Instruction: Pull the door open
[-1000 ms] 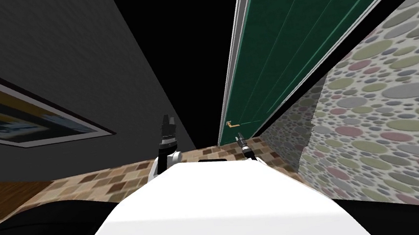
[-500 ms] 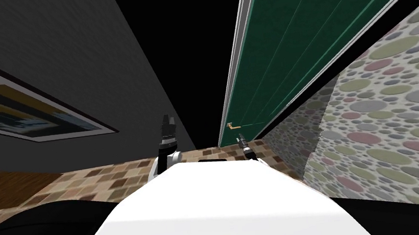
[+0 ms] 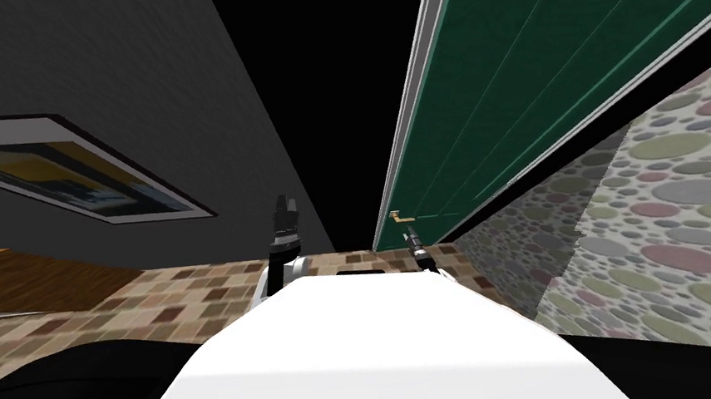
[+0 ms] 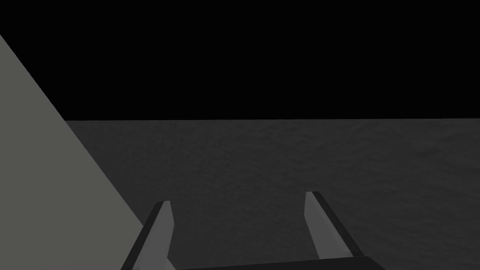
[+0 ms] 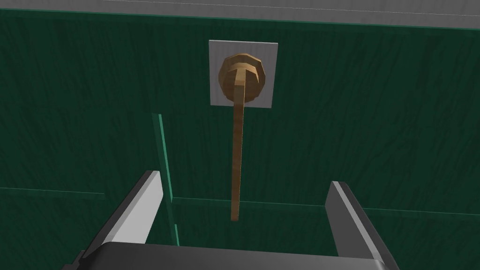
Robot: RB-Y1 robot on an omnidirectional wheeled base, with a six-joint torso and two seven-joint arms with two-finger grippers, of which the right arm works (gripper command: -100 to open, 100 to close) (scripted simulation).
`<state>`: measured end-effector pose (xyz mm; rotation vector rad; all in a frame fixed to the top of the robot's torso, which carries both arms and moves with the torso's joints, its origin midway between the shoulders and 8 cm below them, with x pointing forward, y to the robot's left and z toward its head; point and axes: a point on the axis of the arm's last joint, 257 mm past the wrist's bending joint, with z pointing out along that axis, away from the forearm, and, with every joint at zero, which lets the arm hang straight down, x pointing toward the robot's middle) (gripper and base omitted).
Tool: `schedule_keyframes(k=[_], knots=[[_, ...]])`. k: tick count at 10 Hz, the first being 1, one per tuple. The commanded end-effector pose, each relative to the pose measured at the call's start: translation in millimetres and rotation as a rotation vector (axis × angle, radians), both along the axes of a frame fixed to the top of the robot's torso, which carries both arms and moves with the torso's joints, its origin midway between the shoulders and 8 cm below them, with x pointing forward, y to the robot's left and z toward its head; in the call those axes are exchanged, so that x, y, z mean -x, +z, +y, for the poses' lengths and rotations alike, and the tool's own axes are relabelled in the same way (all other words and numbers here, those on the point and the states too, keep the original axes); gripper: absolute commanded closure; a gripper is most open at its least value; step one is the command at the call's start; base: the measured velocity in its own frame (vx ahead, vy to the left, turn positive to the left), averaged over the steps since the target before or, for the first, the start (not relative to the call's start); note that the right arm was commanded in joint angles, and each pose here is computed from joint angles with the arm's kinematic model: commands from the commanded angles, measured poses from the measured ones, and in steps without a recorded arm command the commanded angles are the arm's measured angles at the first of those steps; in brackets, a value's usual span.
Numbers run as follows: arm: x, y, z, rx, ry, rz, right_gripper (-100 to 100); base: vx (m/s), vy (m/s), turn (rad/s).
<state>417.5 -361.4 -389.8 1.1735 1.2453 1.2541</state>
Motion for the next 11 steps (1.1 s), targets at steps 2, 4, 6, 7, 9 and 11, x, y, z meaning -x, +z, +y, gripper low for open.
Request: schedule_keyframes(k=[2, 4, 6, 7, 9, 11], knots=[[-3.4, 0.5, -23.3, 0.003, -0.077, -0.003, -100, 0.025, -0.043, 0.329], [-4.2, 0.4, -37.0, 0.003, -0.124, -0.003, -100, 0.019, -0.045, 0.194], [-4.1, -0.1, -50.0, 0.002, -0.170, -0.003, -100, 0.016, -0.031, 0.153], [-3.8, -0.4, -55.9, 0.001, -0.192, -0.002, -100, 0.019, -0.047, 0.296], [-2.5, -1.7, -70.1, -0.002, -0.245, 0.001, -100, 0.015, -0.055, 0.267], [-1.7, -2.4, -75.9, -0.004, -0.267, 0.002, -100, 0.020, -0.051, 0.188]])
